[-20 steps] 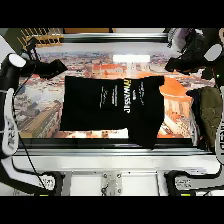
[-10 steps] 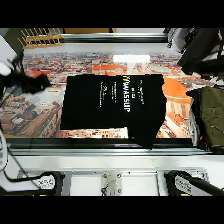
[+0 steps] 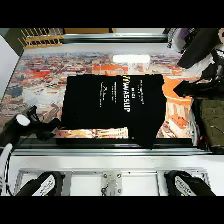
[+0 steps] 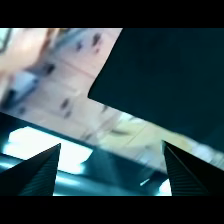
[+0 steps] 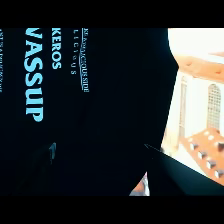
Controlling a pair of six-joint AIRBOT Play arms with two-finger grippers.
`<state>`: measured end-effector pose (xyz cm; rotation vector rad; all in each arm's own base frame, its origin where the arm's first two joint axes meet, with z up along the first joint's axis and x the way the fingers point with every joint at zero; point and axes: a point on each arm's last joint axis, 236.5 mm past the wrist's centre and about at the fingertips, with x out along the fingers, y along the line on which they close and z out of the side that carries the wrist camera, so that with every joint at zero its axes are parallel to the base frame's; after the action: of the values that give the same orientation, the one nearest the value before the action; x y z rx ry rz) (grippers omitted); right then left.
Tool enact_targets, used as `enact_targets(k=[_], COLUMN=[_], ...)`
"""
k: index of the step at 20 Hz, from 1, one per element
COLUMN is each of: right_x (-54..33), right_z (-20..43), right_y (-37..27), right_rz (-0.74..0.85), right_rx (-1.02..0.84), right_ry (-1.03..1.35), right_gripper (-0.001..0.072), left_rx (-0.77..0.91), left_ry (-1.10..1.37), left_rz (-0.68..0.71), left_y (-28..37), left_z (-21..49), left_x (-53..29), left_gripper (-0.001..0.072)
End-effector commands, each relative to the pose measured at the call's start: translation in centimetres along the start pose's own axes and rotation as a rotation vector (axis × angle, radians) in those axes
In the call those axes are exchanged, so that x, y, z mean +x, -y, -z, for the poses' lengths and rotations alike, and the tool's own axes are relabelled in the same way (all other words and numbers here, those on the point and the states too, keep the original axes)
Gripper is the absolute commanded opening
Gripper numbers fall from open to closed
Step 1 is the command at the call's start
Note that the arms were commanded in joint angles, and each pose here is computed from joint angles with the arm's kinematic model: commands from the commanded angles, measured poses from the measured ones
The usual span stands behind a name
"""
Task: Fold the clothes and pants, and hang the long-sleeved shirts on hangers.
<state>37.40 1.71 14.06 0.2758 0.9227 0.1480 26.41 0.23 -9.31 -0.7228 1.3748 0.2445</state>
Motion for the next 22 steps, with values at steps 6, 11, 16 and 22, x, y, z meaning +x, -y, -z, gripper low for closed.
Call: enact_targets(k=[6, 11, 16, 22], right_x=[-0.1, -0.1, 0.0, 4.3], right_z=[-0.7, -0.7, -0.3, 8.1], right_y=[-2.1, -2.0, -0.6, 10.7], right_rz=[-0.088, -0.088, -0.029, 0.132], right_rx=[0.030, 0.030, 0.006, 0.261], right_ry=[0.046, 0.046, 0.030, -0.185], right_gripper=[0.0607, 0.0607, 0.0608, 0.0608], left_rx=[-0.168, -0.105, -0.064, 0.076], left_ry=[0.074, 0.042, 0.040, 0.148], left_rz=[0.109, 0.104, 0.107, 0.159], left_y=[2.6, 5.4, 6.5, 8.4], left_z=[-1.3, -2.7, -3.4, -5.0], left_x=[2.8, 4.4, 4.6, 1.0], left_gripper=[0.0683, 0.0682, 0.0074, 0.0006])
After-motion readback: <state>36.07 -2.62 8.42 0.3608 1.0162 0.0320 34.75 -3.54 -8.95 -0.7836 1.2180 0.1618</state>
